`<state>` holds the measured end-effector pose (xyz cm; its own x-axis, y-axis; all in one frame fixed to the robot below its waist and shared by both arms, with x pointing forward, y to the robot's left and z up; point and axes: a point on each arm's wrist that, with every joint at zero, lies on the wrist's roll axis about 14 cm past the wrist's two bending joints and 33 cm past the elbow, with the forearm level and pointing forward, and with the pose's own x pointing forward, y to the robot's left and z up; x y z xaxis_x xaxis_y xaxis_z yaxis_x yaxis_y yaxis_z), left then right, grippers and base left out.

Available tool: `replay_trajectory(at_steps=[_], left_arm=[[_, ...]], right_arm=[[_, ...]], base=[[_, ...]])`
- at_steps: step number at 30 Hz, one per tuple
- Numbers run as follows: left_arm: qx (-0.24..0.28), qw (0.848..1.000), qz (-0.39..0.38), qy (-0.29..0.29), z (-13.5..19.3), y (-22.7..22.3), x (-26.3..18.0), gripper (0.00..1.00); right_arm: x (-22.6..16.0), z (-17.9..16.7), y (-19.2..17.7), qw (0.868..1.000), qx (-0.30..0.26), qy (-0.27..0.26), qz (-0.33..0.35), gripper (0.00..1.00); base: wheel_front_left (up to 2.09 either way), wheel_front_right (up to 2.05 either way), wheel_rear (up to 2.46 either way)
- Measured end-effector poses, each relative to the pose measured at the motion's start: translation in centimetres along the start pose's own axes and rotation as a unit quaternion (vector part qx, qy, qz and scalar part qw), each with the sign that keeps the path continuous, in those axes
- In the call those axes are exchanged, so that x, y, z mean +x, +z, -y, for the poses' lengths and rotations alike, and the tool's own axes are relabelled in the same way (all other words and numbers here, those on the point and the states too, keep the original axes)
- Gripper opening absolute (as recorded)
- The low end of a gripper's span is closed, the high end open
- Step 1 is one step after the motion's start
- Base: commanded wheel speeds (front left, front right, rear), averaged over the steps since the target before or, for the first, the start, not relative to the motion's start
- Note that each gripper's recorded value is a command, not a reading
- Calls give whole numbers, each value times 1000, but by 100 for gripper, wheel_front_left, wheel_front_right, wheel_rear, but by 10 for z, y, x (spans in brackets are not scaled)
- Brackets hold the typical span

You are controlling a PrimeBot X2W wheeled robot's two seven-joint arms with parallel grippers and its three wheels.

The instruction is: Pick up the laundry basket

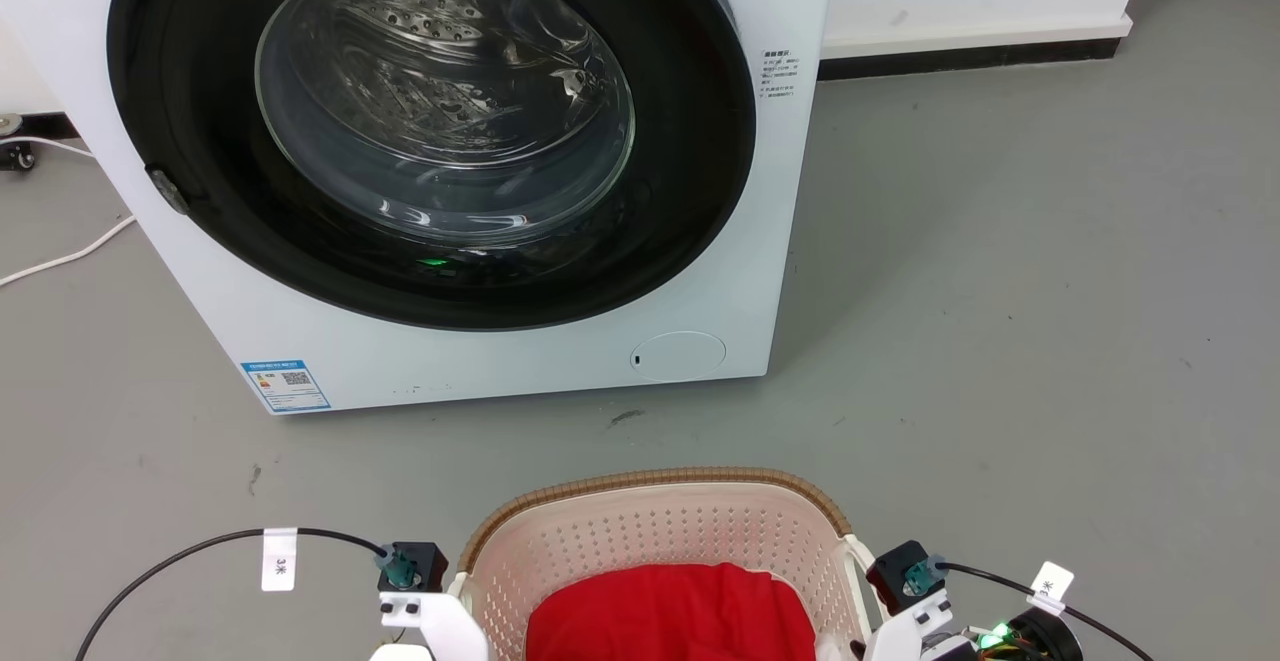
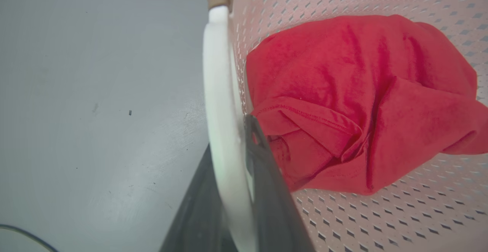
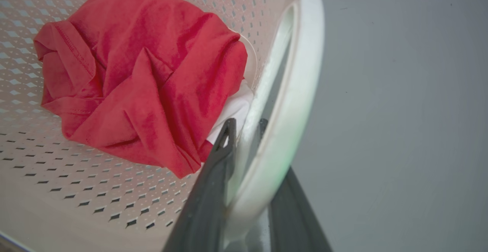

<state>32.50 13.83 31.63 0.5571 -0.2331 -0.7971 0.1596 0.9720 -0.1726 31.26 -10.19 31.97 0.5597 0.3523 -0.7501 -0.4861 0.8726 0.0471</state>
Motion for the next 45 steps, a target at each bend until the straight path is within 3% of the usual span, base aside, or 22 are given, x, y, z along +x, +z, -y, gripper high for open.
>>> replay_trajectory(at_steps=[45], left_arm=[[-8,1000,-1,-3,1,-6,-1,0]], right_arm=[[0,1,0,1000,-11,0,-1,0]], base=[[0,0,0]])
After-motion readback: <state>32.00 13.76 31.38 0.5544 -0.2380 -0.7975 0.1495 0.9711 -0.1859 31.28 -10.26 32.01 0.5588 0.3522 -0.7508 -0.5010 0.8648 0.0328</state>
